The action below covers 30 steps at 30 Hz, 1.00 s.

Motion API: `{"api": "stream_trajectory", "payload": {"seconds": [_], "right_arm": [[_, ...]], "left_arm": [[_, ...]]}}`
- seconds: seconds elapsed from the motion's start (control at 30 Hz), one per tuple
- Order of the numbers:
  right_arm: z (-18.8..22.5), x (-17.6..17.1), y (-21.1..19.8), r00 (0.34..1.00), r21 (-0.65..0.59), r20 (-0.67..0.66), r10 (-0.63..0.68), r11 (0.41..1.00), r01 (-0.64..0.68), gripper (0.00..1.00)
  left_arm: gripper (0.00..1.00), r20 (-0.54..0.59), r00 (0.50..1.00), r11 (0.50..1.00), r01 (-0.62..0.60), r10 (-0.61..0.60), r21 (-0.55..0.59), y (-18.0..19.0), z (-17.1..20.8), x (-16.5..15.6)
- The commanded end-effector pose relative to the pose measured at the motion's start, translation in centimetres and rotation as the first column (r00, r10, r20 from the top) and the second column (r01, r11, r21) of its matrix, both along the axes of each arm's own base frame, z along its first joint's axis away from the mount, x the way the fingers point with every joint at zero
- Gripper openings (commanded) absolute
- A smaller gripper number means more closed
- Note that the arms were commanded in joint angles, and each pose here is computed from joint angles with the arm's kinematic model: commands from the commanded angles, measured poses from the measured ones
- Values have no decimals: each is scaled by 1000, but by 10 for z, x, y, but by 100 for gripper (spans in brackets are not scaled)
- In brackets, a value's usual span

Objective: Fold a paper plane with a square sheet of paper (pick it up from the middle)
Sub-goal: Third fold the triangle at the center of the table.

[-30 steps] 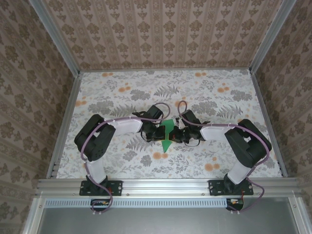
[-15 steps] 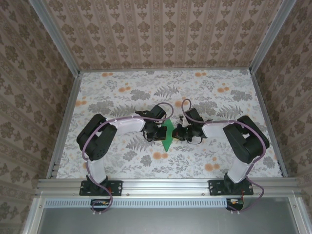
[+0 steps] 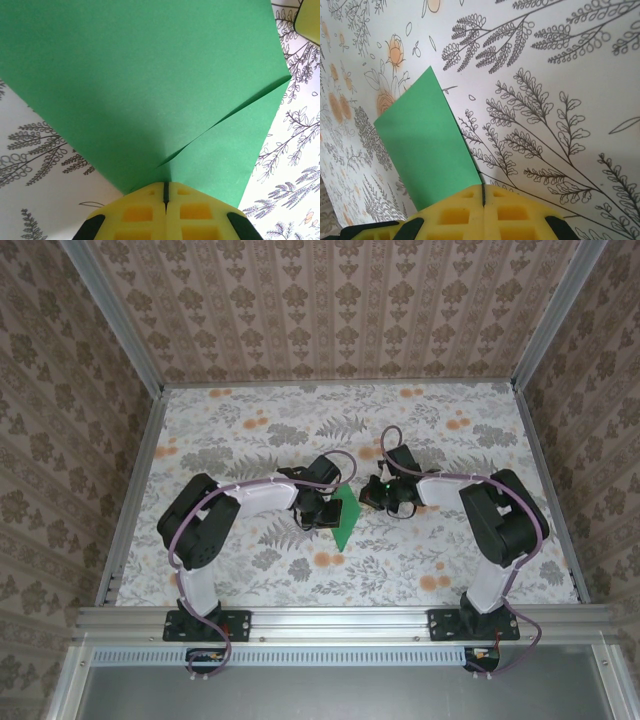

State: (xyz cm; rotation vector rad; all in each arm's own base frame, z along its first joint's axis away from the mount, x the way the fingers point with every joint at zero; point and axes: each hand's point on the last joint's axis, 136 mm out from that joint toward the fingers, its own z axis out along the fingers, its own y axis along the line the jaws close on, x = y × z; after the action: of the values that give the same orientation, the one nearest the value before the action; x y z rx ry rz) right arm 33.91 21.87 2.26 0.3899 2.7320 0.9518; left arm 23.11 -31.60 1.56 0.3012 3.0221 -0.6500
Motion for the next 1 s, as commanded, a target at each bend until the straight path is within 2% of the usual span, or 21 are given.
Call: {"api": "stream_trajectory", "payload": {"seconds": [0.0, 0.17, 0.43, 0.97], "right_arm": [[16, -5, 1, 999, 19, 25, 21, 1000, -21, 3], [22, -40, 16, 997, 98, 5, 73, 992, -74, 3], [25, -95, 54, 983, 157, -22, 184, 971, -179, 3], [-10, -118, 65, 965, 117, -132, 225, 971, -211, 3]], "left_arm": [[0, -107, 994, 957, 2, 30, 290, 63, -54, -30], [0, -101, 993, 958, -29, 60, 285, 62, -55, -28], [0, -103, 991, 962, -51, 81, 269, 60, -57, -29], [0, -108, 990, 964, -64, 95, 258, 58, -57, -30]]}}
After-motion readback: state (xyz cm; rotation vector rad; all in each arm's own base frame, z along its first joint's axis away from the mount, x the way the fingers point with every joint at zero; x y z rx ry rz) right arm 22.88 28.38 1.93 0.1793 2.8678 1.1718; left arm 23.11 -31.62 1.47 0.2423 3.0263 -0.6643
